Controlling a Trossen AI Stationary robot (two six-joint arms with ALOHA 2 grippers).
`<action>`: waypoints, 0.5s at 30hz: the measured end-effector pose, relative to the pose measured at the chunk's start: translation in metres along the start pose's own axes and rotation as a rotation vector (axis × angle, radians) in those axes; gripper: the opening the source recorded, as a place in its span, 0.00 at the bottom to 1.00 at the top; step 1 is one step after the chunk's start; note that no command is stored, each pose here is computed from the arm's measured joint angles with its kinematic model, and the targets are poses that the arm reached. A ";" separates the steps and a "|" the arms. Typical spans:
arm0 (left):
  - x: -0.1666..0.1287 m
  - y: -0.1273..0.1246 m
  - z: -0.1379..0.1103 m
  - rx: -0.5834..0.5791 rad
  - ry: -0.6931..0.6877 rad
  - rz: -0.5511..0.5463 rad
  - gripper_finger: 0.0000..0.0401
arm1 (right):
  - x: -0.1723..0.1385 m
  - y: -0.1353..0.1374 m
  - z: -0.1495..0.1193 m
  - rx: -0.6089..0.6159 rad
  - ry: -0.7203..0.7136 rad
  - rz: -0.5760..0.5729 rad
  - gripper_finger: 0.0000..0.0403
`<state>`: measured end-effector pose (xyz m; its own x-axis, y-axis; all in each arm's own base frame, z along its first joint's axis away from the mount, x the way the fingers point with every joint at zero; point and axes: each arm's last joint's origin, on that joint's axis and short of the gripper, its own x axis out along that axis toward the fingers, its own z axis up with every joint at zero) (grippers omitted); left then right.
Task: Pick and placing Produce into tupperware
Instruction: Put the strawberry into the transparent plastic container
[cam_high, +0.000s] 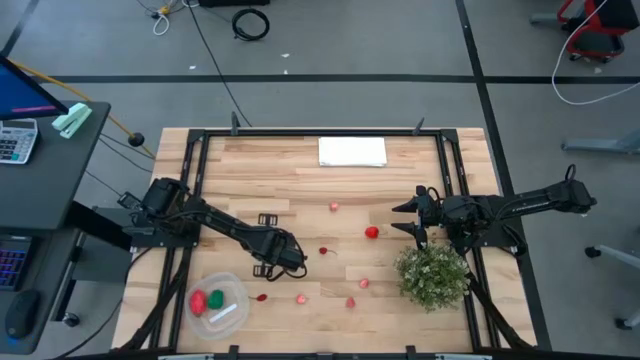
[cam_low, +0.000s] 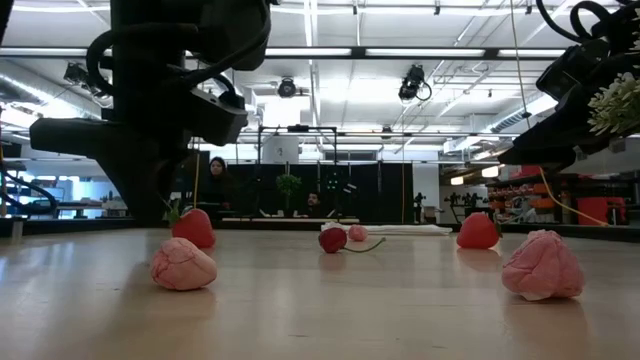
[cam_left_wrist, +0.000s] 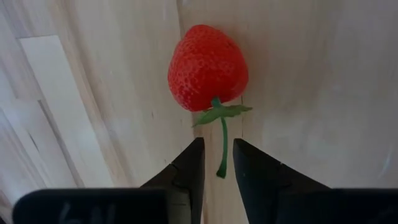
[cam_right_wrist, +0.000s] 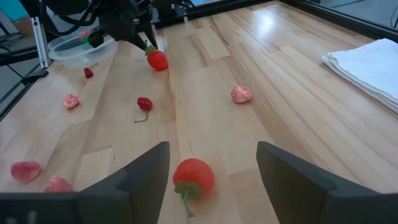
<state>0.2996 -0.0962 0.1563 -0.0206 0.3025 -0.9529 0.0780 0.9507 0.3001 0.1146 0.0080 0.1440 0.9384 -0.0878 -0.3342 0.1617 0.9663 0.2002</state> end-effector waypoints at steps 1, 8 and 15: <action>-0.001 0.000 0.000 0.000 0.000 0.000 0.23 | 0.000 0.000 0.000 0.000 0.000 0.000 0.62; -0.022 0.003 0.014 -0.019 -0.064 -0.017 0.26 | 0.000 0.000 0.000 0.000 0.000 0.000 0.62; -0.025 0.003 0.016 -0.021 -0.071 -0.019 0.23 | 0.000 0.000 0.000 0.000 0.000 0.000 0.62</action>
<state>0.3162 -0.1019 0.1808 0.0490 0.2793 -0.9589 0.0577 0.9577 0.2819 0.1146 0.0080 0.1441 0.9384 -0.0878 -0.3342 0.1617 0.9663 0.2002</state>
